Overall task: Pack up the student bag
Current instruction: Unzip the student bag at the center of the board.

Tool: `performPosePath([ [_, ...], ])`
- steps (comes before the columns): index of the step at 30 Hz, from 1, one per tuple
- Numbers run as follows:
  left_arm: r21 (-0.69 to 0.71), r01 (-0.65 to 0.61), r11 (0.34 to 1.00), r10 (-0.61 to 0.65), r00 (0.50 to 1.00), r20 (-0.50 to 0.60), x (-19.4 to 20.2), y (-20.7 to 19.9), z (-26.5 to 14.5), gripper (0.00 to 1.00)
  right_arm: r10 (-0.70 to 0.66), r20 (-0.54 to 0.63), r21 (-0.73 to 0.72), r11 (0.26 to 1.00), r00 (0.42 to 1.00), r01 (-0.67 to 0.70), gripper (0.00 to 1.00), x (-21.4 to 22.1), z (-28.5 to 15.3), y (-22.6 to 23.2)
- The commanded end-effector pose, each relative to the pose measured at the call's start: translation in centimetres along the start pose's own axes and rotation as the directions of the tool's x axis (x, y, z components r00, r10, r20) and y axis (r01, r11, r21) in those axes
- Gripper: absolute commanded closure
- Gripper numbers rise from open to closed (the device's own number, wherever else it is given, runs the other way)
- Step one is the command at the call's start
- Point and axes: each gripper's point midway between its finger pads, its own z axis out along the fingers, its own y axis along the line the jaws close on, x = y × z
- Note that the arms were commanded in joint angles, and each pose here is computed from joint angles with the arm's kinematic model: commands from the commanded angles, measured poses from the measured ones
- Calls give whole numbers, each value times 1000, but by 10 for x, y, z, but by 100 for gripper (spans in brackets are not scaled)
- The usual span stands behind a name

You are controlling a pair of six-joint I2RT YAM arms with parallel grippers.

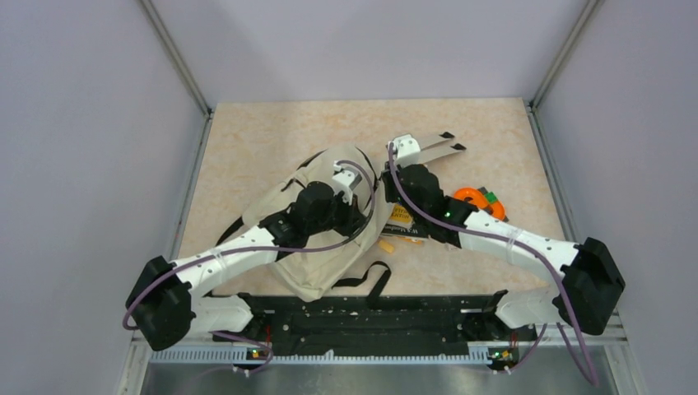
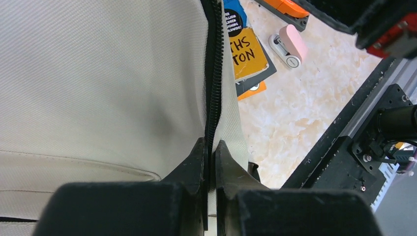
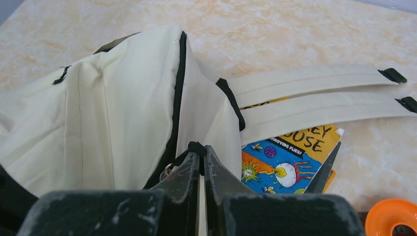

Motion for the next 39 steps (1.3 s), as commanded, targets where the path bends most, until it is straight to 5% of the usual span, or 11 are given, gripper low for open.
performPosePath([
  [1,-33,3,999,-6,993,-117,38,10,-13,100,80,138,7,997,987,-82,100,-64,8,-6],
  [15,-131,50,990,-68,988,-136,51,24,-32,100,70,74,-32,997,995,-68,100,-62,35,8],
  [21,-332,84,939,-117,990,-81,44,54,-49,100,91,28,-81,993,995,-88,100,-56,34,18],
  [24,-296,95,951,-108,994,-27,23,44,-53,89,125,7,-156,980,992,-122,100,-51,27,31],
  [29,-278,133,951,-101,987,126,-30,33,-59,42,145,-23,-209,967,989,-147,100,-43,14,42],
  [31,-264,137,955,-92,980,174,-47,29,-57,32,142,-34,-227,963,989,-147,100,-41,10,48],
  [39,-167,183,969,-128,947,295,-80,14,-37,24,155,-43,-272,949,987,-161,100,-42,-8,56],
])
